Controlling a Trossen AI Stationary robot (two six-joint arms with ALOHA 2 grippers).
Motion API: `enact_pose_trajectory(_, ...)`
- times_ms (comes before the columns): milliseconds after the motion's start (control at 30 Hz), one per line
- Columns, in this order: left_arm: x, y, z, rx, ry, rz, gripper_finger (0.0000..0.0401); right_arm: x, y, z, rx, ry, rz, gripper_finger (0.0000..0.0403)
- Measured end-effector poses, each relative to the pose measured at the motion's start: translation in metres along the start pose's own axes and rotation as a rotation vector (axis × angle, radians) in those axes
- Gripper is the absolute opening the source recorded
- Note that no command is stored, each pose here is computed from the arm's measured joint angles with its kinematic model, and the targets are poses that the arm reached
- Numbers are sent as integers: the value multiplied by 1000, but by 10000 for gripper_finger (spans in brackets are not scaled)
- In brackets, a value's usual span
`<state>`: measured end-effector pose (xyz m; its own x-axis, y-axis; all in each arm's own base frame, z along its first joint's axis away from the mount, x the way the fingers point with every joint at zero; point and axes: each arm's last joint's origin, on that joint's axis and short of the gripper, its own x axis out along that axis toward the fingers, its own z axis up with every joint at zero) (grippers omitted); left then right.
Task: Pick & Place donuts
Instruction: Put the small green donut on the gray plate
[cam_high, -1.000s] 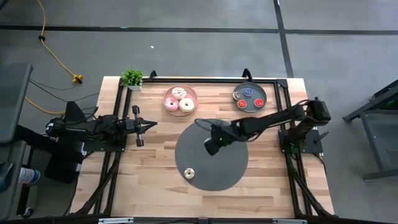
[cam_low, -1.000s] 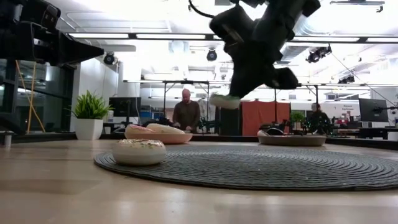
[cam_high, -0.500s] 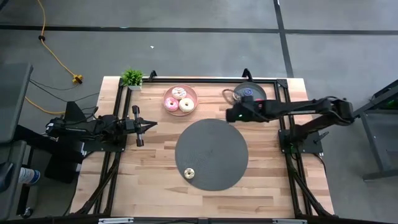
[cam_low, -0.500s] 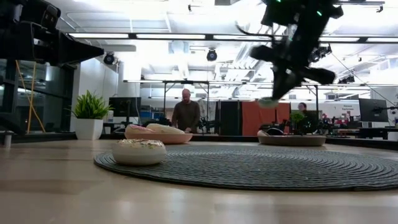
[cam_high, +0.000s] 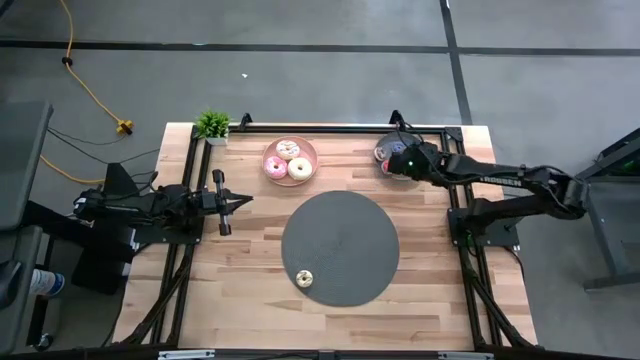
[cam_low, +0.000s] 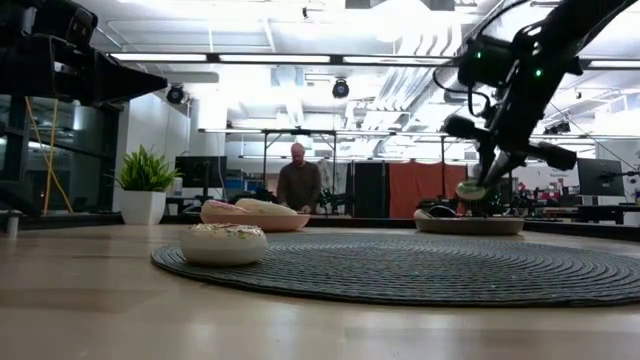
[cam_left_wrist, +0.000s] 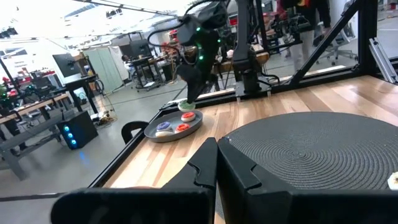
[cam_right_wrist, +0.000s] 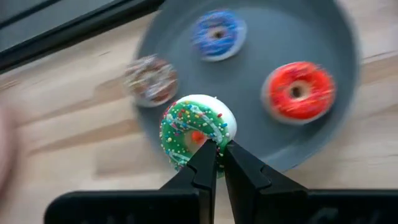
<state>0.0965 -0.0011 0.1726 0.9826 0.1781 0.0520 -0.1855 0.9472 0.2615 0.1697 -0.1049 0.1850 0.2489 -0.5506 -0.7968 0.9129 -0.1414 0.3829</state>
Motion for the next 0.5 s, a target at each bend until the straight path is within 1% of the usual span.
enact_pose_trajectory(100, 0, 0, 0, 0, 0, 0, 0, 9, -8, 7, 26, -12, -59, 22)
enact_pose_trajectory(200, 0, 0, 0, 0, 0, 0, 0, 17, -11, 13, 33, -21, -82, 24)
enact_pose_trajectory(500, 0, 0, 0, 0, 0, 0, 0, 40, -12, 12, -9, 53, -130, 29)
